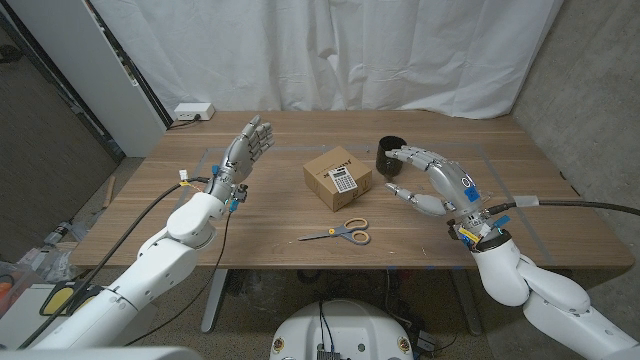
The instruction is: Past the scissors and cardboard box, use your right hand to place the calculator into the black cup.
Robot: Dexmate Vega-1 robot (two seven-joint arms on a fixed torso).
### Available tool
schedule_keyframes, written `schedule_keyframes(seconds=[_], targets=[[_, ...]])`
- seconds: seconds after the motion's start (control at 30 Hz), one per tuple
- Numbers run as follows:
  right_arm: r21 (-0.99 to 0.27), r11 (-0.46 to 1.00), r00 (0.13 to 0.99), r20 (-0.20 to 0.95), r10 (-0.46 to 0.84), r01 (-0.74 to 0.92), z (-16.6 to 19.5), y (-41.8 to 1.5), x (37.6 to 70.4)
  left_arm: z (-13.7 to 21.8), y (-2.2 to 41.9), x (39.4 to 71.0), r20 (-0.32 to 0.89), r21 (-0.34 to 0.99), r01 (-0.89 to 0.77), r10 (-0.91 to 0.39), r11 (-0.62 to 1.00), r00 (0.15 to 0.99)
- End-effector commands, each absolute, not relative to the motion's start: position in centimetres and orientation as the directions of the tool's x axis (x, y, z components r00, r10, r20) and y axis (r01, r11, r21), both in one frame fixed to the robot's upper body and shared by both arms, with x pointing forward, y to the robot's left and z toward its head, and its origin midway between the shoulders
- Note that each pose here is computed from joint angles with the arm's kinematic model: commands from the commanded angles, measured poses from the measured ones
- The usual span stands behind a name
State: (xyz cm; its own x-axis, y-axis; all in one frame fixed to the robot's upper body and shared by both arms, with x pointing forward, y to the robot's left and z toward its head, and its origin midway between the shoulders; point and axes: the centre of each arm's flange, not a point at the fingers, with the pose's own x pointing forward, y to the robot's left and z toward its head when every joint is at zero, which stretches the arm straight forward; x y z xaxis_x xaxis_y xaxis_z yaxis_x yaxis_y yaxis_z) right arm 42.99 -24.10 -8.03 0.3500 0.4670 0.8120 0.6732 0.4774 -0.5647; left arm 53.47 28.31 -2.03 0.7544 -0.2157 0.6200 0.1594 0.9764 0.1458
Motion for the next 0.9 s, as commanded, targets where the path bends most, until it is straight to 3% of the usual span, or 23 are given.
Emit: schedule_keyframes(seconds=[0.03,0.9], targets=[[-0.564,0.433,0.351,0.804,0.479,0.703,-9.3,-23.9,43.1,-1.8,28.2,53.2,0.617,0.157,0.156,-0.22,0.975,0.756],[-0.6,0.322,0.397,0.76,0.514,0.732,-10.7,-24.0,44.5,-1.2,28.5,52.8,0.627,0.174,0.145,-0.223,0.974,0.746]])
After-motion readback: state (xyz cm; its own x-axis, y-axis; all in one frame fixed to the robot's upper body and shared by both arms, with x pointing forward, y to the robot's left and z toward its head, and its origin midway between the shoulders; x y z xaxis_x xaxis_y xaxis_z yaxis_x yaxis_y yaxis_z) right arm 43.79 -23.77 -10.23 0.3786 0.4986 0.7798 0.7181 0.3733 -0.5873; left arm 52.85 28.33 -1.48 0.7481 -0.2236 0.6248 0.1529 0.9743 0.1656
